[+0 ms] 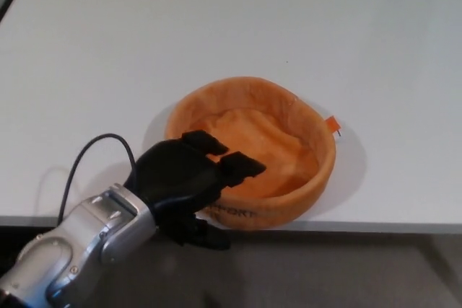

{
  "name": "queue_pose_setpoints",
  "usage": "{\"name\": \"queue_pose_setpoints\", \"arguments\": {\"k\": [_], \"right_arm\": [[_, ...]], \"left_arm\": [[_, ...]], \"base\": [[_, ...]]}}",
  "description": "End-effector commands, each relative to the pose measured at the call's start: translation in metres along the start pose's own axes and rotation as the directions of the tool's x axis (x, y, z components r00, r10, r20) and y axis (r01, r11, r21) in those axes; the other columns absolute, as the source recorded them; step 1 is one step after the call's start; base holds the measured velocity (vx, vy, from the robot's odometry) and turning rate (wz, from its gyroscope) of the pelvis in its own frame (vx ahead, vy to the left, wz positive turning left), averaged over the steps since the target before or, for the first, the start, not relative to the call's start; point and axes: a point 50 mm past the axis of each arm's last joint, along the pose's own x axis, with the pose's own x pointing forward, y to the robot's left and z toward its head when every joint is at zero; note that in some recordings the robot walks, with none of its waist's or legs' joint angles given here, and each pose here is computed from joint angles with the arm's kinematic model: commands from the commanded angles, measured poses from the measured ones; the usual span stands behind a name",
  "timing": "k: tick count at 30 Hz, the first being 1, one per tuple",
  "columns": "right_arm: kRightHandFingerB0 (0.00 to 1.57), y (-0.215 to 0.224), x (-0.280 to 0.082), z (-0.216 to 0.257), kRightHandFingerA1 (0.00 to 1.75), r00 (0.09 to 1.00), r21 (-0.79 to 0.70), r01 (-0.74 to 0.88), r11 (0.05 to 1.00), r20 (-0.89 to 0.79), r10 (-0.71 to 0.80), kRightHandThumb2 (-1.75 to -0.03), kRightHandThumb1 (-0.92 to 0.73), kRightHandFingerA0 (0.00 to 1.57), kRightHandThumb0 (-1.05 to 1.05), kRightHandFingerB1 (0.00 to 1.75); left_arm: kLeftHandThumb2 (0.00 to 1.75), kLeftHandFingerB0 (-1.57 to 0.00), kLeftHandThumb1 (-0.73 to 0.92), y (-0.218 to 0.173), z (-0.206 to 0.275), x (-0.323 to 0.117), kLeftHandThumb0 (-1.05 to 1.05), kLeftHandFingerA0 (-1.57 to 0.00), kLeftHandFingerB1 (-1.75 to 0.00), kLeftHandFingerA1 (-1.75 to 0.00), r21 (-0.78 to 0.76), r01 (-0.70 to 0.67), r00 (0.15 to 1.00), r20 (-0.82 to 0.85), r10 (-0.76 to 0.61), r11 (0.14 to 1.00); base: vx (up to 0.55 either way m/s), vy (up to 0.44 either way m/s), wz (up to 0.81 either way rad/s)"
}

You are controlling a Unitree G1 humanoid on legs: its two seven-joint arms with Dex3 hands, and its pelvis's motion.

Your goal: A soft plate is kept in the center of the table close to the robot and the robot uses its left hand to pick up the plate, turns it upside down and places it back on the table

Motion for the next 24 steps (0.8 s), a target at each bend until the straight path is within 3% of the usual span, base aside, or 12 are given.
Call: {"name": "queue_pose_setpoints", "arguments": {"k": [1,5,6,7,8,9,12,13,14,15,16,24], "right_arm": [[0.09,-0.003,-0.002,0.002,0.38,1.0,-0.016,0.002,1.0,0.0,-0.002,-0.7,-0.92,0.3,-0.81,0.22],[0.08,-0.004,-0.002,0.004,0.38,1.0,-0.026,-0.002,1.0,0.0,0.002,-0.7,-0.92,0.3,-0.81,0.22],[0.08,-0.004,-0.001,0.004,0.37,1.0,-0.024,-0.001,1.0,0.001,0.001,-0.7,-0.92,0.3,-0.81,0.22],[0.08,-0.003,-0.001,0.004,0.37,1.0,-0.021,0.0,1.0,0.003,0.0,-0.7,-0.92,0.3,-0.81,0.22],[0.07,-0.004,-0.001,0.002,0.36,1.0,-0.033,0.001,0.999,-0.007,-0.001,-0.72,-0.92,0.3,-0.83,0.21],[0.07,-0.004,-0.001,0.002,0.36,1.0,-0.038,0.001,0.999,-0.011,-0.002,-0.72,-0.92,0.3,-0.83,0.21],[0.07,-0.004,0.0,0.002,0.36,1.0,-0.026,0.001,1.0,-0.009,-0.001,-0.72,-0.92,0.29,-0.83,0.21],[0.08,-0.003,0.0,0.002,0.38,1.0,-0.026,0.001,1.0,-0.001,-0.001,-0.7,-0.92,0.31,-0.82,0.21],[0.09,-0.004,0.002,0.003,0.37,1.0,-0.027,0.007,1.0,0.009,-0.007,-0.7,-0.92,0.32,-0.83,0.22],[0.09,-0.006,0.003,0.002,0.37,1.0,-0.025,0.012,1.0,0.009,-0.012,-0.7,-0.92,0.32,-0.83,0.22],[0.08,-0.006,0.003,0.002,0.35,1.0,-0.024,0.011,1.0,-0.005,-0.011,-0.69,-0.92,0.32,-0.84,0.21],[0.09,-0.006,0.003,0.001,0.37,1.0,-0.027,0.008,1.0,0.007,-0.008,-0.69,-0.92,0.32,-0.83,0.22]], "left_arm": [[0.65,-0.24,0.78,-0.011,-0.014,0.0,-0.91,-0.28,-0.3,-0.43,0.179,0.111,0.994,-0.038,-0.106,0.978],[0.64,-0.27,0.78,-0.019,-0.016,0.003,-0.91,-0.31,-0.32,-0.44,0.399,0.211,0.975,-0.021,-0.221,0.892],[1.02,-0.21,0.62,-0.019,-0.016,0.003,-0.9,-0.29,-0.43,-0.53,0.416,0.219,0.973,-0.025,-0.23,0.882],[1.02,-0.21,0.62,-0.02,-0.017,0.004,-0.9,-0.29,-0.43,-0.53,0.433,0.228,0.97,-0.03,-0.239,0.872],[0.63,-0.43,0.79,-0.02,-0.017,0.005,-0.89,-0.51,-0.42,-0.64,0.469,0.209,0.975,-0.03,-0.221,0.858],[0.63,-0.43,0.79,-0.02,-0.017,0.006,-0.89,-0.51,-0.42,-0.64,0.484,0.2,0.977,-0.029,-0.212,0.852],[0.62,-0.64,0.73,-0.016,-0.015,0.008,-0.78,-0.65,-0.78,-1.05,0.502,0.155,0.985,-0.015,-0.17,0.851],[0.6,-0.76,0.67,-0.014,-0.015,0.008,-0.64,-0.81,-0.85,-1.41,0.505,0.12,0.99,0.004,-0.141,0.855],[0.94,-0.8,0.48,-0.011,-0.014,0.012,-0.51,-1.22,-1.04,-1.38,0.5,0.085,0.994,0.02,-0.11,0.862],[0.94,-0.8,0.48,-0.01,-0.015,0.015,-0.51,-1.22,-1.04,-1.38,0.485,0.081,0.995,0.015,-0.101,0.871],[0.62,-0.78,0.65,-0.009,-0.014,0.016,-0.5,-1.08,-1.69,-1.75,0.506,0.037,0.997,0.04,-0.066,0.862],[0.62,-0.76,0.71,-0.009,-0.013,0.017,-0.49,-1.04,-1.74,-1.75,0.509,-0.043,0.996,0.092,-0.005,0.86]], "base": [[0.0,0.0,0.0],[0.0,0.0,0.0],[0.0,0.0,0.0],[0.0,0.0,0.0],[0.0,0.0,0.0],[0.0,0.0,0.0],[0.0,0.0,0.0],[0.0,0.0,0.0],[0.0,0.0,0.0],[0.0,0.0,0.0],[0.0,0.0,0.0],[0.0,0.0,0.0]]}}
